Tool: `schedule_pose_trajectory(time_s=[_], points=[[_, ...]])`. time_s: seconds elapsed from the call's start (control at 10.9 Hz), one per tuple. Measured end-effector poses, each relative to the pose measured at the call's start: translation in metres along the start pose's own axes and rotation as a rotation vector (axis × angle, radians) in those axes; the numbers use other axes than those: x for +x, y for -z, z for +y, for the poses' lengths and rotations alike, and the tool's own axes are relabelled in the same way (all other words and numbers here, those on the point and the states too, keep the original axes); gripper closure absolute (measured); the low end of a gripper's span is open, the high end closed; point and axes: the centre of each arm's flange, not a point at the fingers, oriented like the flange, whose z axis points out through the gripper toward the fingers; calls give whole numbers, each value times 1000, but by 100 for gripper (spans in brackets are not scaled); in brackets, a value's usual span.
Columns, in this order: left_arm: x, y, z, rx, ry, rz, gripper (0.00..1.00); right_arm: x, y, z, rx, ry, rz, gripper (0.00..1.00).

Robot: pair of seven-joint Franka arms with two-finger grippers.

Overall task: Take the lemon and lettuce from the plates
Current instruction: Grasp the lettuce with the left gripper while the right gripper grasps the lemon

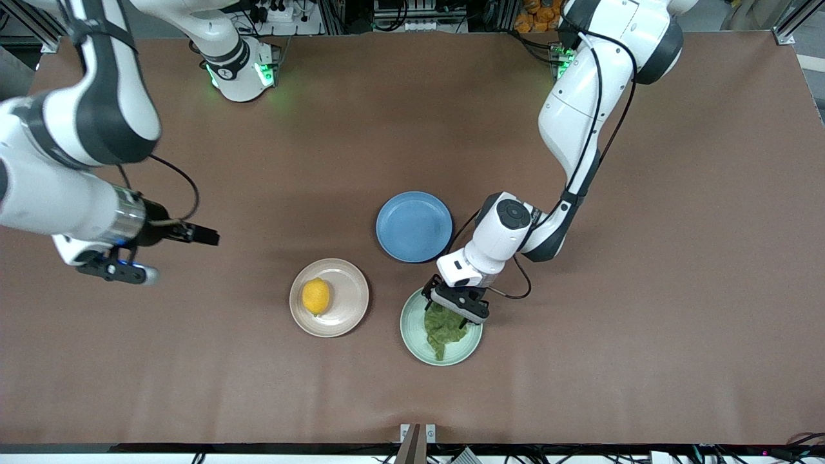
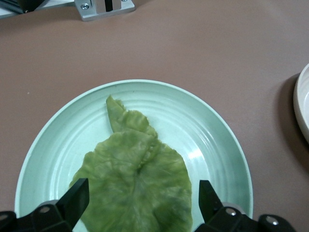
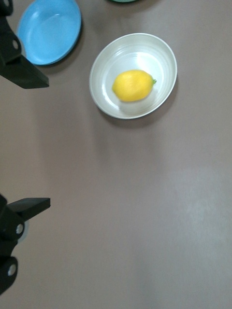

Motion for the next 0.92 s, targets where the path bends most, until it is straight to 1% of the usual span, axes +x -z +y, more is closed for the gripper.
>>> schedule_pose_trajectory(time_s=[0.09, 0.28, 0.46, 0.64, 0.74, 0.83, 0.92], points=[[0, -1, -1, 1, -1, 0, 0, 5, -21, -19, -5, -34, 4, 0], [-1, -3, -1, 1, -4, -2, 0, 14, -64, -53, -12, -52, 17, 0], [-2, -6, -5, 6, -14, 21, 0, 21, -97, -72, -14, -62, 32, 0], [-8, -13, -4, 5, -24, 31, 2, 27, -129, -85, -17, -80, 41, 0], [-10, -15, -3, 4, -26, 31, 4, 29, -145, -95, -14, -95, 55, 0], [-10, -16, -2, 4, -28, 32, 8, 31, -160, -106, -6, -109, 76, 0], [-10, -15, -2, 5, -29, 34, 11, 32, -173, -114, -3, -116, 87, 0]])
